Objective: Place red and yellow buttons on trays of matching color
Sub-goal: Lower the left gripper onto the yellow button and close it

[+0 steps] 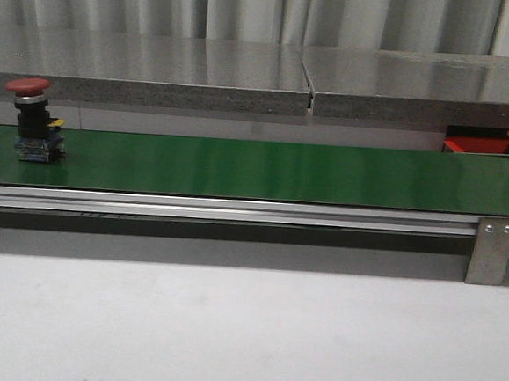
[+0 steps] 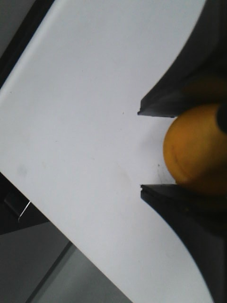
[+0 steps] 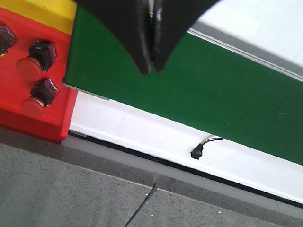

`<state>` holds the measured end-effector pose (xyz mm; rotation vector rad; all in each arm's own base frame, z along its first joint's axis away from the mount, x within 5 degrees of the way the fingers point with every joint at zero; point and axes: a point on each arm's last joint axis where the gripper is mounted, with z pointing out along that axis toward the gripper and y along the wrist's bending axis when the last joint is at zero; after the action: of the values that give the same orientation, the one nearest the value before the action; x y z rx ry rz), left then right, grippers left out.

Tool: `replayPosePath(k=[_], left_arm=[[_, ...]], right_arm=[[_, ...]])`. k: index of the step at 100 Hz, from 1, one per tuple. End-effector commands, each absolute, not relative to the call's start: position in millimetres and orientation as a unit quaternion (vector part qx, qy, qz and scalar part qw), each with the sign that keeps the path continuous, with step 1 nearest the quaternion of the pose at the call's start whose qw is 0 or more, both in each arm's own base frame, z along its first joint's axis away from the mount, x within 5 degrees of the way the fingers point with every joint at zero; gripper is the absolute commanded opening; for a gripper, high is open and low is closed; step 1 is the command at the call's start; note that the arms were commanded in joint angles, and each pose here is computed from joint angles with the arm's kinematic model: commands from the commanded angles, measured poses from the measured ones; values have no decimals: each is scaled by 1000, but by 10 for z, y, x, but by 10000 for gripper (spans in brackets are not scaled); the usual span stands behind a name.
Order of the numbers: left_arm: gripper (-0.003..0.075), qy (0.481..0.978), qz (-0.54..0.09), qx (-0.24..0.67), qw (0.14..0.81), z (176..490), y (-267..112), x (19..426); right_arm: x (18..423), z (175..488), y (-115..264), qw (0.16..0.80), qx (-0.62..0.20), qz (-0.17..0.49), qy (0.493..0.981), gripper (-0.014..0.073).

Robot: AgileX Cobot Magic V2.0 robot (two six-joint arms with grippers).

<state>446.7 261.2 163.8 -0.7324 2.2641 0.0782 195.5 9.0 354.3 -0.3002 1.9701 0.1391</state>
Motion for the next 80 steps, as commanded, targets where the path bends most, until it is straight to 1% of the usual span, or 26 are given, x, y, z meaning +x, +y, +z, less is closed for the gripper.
replayPosePath(k=[1, 4, 16, 27, 43, 59, 70, 80], left_arm=[[24, 857, 41, -282, 430, 2071, 2616, 4501], [-19, 857, 40, -282, 429, 2069, 2614, 4501], [-19, 857, 38, -283, 428, 2097, 2606, 4493], [-19, 854, 36, -281, 437, 2264, 2580, 4463], [-19, 846, 25, -277, 455, 2690, 2493, 4365], [-19, 851, -15, -275, 446, 3113, 2305, 4178], [-19, 860, -35, -266, 434, 3309, 2169, 4072], [-19, 867, -44, -253, 427, 3426, 2014, 4001]], right_arm=[[1937, 3731, 77, 580, -117, 48, 805, -68], [1937, 3731, 77, 580, -117, 48, 805, -68], [1937, 3731, 77, 580, -117, 48, 805, -68], [1937, 3731, 77, 580, -117, 48, 805, -68], [1937, 3731, 77, 580, -117, 48, 805, -68], [1937, 3731, 77, 580, -117, 48, 805, -68], [1937, 3731, 77, 580, -117, 48, 805, -68], [1937, 3731, 77, 580, -117, 48, 805, -68]])
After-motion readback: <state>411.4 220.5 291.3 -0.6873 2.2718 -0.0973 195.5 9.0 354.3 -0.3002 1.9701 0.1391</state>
